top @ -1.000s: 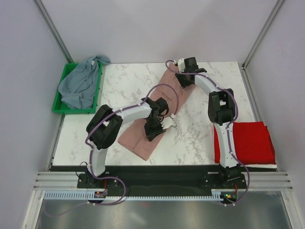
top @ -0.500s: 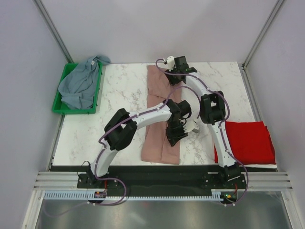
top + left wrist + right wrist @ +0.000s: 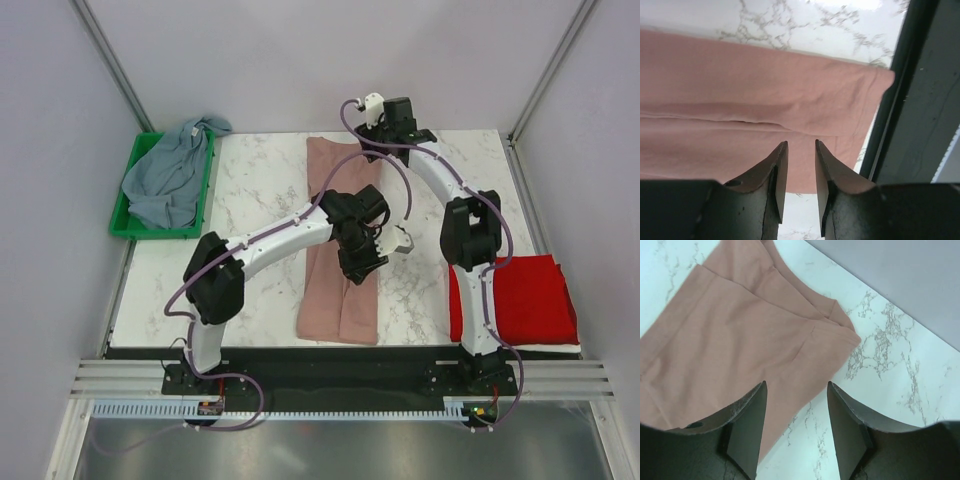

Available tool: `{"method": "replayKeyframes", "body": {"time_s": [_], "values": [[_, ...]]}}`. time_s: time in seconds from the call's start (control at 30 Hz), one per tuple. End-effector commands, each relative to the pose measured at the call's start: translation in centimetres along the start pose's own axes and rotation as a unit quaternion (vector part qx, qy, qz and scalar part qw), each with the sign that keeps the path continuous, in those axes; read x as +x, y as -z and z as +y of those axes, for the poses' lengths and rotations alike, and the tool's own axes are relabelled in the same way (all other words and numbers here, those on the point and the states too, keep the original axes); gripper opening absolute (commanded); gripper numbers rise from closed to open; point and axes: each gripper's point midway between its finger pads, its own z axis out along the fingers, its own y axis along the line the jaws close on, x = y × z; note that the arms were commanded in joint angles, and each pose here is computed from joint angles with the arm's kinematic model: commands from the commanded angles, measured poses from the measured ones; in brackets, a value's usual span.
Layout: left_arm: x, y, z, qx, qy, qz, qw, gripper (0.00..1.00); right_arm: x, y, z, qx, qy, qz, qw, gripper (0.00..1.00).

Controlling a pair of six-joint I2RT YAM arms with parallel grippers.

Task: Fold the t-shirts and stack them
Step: Fold the tshirt

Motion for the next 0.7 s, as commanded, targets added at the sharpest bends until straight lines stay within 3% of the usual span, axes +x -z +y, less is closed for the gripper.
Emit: {"method": "replayKeyframes", "body": {"time_s": [0.0,0.33,0.67], "values": [[2.5,-2.7,3.3,-0.024,0.013,0.018,0.999,0.35,0.2,0.6,2.0,-0.039,-0.012,-0.007,0.999,0.59],[6.0,-6.8,3.1,0.012,0.063,0.038,0.997,0.34,2.2,-2.8,3.0,-0.065,-0.028,0.003,0.997,0.57],[4.9,-8.5,2.8,0.047,0.082,0.027,0.995,0.33,6.4,-6.8,4.0,-0.072,-0.029,0.045,0.996,0.57]]}}
